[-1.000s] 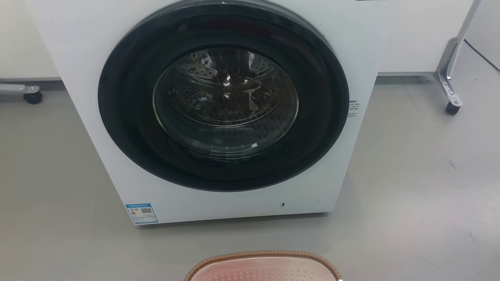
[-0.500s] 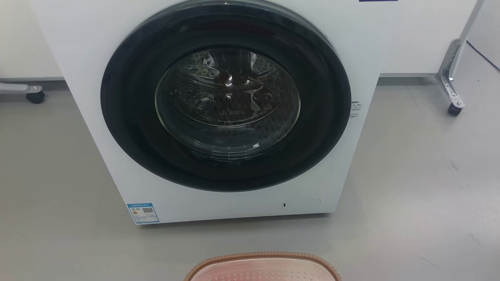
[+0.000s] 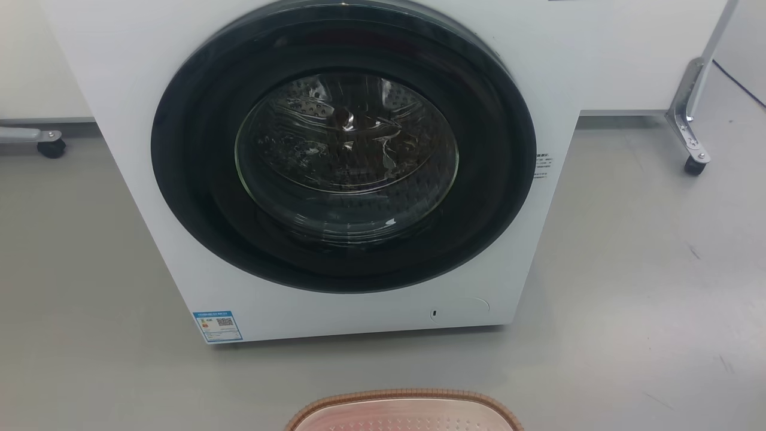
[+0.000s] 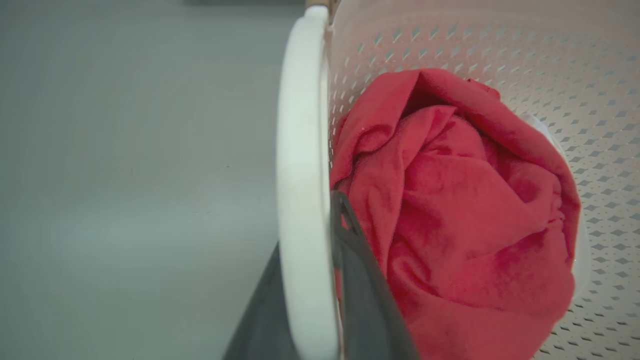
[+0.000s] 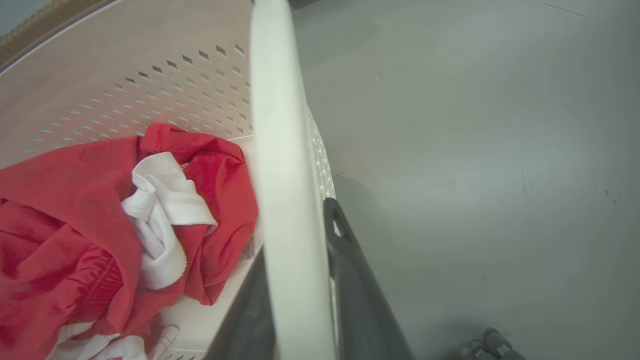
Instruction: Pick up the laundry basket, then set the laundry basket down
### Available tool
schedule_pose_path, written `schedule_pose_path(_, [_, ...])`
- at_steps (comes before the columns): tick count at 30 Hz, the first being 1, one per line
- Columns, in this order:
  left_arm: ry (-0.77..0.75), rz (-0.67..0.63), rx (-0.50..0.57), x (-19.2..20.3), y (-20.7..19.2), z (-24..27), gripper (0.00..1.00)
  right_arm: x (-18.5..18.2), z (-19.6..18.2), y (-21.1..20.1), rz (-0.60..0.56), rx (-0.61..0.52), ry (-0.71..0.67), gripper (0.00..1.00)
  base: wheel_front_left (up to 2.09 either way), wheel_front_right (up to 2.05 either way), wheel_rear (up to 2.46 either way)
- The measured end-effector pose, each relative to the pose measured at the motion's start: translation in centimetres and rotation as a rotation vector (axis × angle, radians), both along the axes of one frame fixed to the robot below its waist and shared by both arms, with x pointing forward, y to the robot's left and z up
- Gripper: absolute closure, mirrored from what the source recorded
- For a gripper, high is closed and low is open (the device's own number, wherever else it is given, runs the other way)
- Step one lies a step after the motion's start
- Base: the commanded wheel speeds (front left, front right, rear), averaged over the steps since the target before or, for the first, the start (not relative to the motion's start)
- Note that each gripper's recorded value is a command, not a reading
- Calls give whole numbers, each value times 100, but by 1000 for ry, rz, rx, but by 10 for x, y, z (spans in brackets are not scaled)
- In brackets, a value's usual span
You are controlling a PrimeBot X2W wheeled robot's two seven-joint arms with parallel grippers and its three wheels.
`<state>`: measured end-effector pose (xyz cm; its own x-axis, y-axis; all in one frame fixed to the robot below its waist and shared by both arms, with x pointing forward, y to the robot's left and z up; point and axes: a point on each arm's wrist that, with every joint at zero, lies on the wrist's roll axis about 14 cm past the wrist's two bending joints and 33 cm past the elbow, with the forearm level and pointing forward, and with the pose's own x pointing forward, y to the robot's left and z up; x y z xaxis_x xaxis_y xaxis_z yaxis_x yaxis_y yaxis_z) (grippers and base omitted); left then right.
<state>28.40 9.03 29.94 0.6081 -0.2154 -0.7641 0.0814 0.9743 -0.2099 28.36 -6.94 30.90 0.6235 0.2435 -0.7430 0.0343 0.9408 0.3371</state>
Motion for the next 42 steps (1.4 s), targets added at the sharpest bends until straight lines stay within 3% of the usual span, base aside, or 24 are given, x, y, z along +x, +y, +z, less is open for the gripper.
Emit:
schedule_pose_path(24, [33, 30, -9, 0, 2, -8, 100, 4, -5, 0, 6, -5, 11, 100, 0, 0, 0])
schedule_pose_path(42, [-39, 64, -29, 91, 1, -1, 100, 101, 8, -4, 12, -36, -82, 100, 0, 0, 0])
